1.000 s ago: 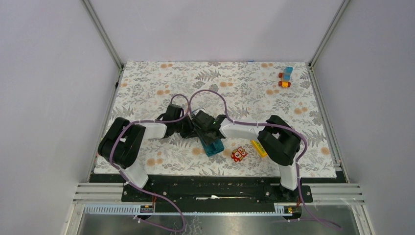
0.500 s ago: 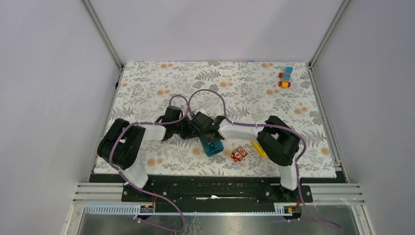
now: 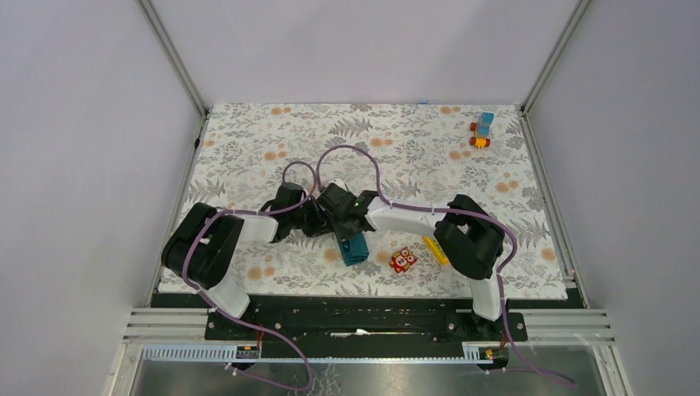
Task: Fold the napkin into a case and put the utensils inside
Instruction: Smooth out the smaller rectangle-folded napkin at the center of the board.
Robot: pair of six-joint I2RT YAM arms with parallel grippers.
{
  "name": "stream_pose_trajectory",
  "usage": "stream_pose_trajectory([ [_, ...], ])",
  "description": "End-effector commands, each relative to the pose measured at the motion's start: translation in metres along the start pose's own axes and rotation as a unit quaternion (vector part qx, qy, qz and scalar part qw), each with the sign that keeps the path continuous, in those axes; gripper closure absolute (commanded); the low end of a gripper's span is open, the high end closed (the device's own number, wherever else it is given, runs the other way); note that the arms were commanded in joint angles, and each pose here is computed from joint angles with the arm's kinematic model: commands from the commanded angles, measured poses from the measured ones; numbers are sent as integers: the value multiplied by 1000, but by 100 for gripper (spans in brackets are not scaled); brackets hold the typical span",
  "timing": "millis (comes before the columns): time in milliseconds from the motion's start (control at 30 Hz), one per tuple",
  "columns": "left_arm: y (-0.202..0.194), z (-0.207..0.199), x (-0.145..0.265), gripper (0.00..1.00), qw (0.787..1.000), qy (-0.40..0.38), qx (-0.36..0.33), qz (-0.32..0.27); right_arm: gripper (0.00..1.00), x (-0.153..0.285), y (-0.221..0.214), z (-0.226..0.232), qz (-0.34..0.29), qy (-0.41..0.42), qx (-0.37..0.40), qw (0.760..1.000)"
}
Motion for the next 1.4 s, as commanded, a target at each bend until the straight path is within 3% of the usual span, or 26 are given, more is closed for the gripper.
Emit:
stream_pose_trajectory([
  [0, -14, 23, 5, 95, 999, 49, 1, 9, 100, -5, -3, 18, 12, 27, -28, 999],
  [100, -14, 18, 9, 89, 999, 42, -3, 9, 100, -11, -8, 14, 20, 30, -40, 999],
  [333, -23, 5, 33, 63, 1000, 22, -14, 15, 100, -12, -7, -3, 18, 30, -58, 998],
  [467, -36, 9, 42, 61, 999, 16, -2, 32, 100, -10, -5, -6, 16, 35, -63, 997],
  [867, -51, 14, 20, 87, 999, 0, 16, 52, 100, 11, 4, 8, 5, 85, -67, 994],
  [1267, -57, 20, 17, 96, 999, 20, 12, 37, 100, -1, -11, 23, 22, 138, -106, 985],
  [1367, -60, 22, 17, 97, 999, 24, 14, 39, 89, -2, -9, 19, 19, 135, -111, 984],
])
Point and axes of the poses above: each gripper's point midway between its finger pads, its own x axis back along the fingers, its own z axis along the line the jaws close on, y = z × x, the point moved 3 cm from there along x, back along the fingers, and after that the axes turned 1 degree about -x, right-handed, at the moved point
